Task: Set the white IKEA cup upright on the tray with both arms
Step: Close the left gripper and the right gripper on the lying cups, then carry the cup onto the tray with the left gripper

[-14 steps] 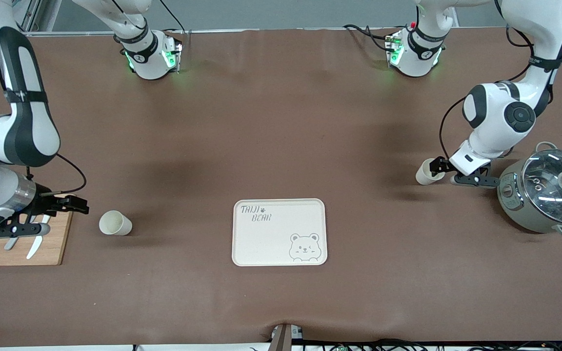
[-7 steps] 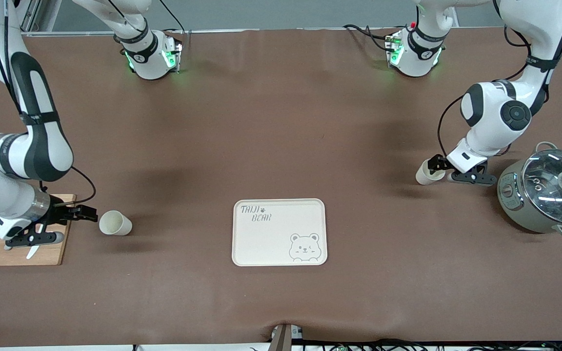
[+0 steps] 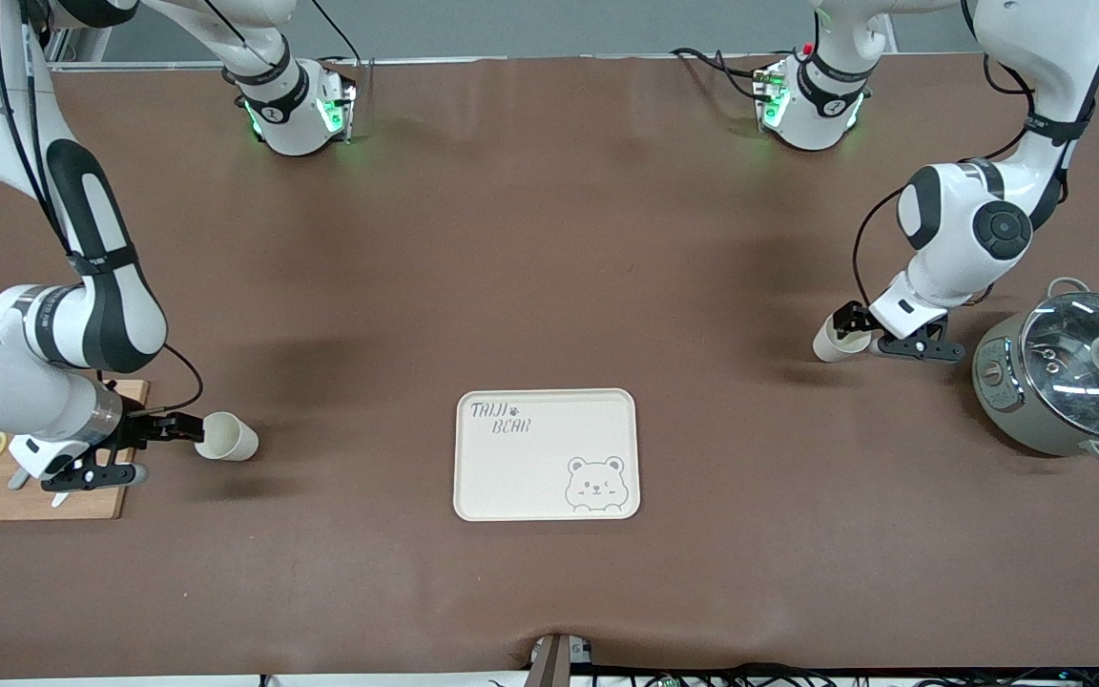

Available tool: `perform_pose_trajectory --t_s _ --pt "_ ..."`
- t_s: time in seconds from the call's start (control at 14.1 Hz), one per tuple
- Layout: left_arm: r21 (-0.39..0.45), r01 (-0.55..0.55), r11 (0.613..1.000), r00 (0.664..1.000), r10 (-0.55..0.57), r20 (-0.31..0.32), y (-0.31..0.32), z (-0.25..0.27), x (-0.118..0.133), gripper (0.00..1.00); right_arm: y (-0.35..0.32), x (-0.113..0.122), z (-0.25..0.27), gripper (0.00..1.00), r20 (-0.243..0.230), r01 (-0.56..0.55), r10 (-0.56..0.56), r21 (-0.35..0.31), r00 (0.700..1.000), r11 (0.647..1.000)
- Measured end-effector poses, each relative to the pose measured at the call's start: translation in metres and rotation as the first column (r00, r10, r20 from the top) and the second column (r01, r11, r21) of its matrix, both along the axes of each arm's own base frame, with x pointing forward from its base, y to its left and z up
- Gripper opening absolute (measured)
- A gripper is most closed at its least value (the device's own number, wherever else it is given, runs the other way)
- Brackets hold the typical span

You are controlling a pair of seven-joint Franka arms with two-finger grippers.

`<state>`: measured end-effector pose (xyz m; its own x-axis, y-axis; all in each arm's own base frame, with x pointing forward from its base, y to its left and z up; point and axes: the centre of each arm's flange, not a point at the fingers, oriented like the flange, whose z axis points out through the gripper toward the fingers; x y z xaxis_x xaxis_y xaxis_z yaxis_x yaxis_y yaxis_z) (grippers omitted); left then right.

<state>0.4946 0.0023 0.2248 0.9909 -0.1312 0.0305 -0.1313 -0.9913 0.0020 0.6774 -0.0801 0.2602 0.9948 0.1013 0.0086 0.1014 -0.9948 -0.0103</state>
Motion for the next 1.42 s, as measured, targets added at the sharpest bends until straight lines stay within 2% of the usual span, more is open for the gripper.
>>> perform_pose_trajectory --t_s 0.14,0.21,0.57,0.71,0.85,1.0,1.07,1.42 --pt "0.000 0.000 1.000 1.000 0.000 -0.004 0.000 -0.002 0.000 1.00 -0.001 0.000 -0.009 1.00 -0.006 0.001 -0.001 0.000 1.000 1.000" --pt "0.000 -0.008 1.000 1.000 0.008 -0.005 0.000 -0.003 -0.001 0.93 -0.001 -0.001 -0.014 1.00 -0.010 0.001 -0.001 0.001 1.000 1.000" --pt "0.000 -0.003 1.000 1.000 0.003 -0.017 0.000 -0.010 -0.002 0.41 -0.001 -0.002 -0.031 1.00 -0.028 0.010 -0.010 0.011 1.000 1.000" --pt "0.001 -0.001 1.000 1.000 0.001 -0.003 -0.001 -0.013 0.001 0.20 -0.006 -0.003 -0.036 1.00 -0.033 0.043 -0.041 0.036 0.999 0.998" --pt "-0.002 -0.020 1.000 0.999 0.020 0.031 -0.007 -0.005 0.013 0.04 -0.010 -0.004 -0.039 1.00 -0.036 0.064 -0.062 0.051 0.997 0.997" --pt "-0.014 -0.060 0.998 0.996 0.060 0.069 -0.031 0.012 0.033 0.04 -0.011 -0.005 -0.040 1.00 -0.036 0.072 -0.070 0.059 0.997 0.996" --pt "-0.018 -0.074 0.997 0.995 0.075 0.064 -0.047 0.021 0.042 0.04 -0.011 -0.005 -0.040 1.00 -0.036 0.075 -0.073 0.060 0.997 0.995" --pt "-0.006 -0.189 0.982 0.981 0.189 -0.038 -0.126 0.088 0.101 0.04 -0.007 -0.004 -0.040 1.00 -0.035 0.081 -0.079 0.063 0.996 0.995"
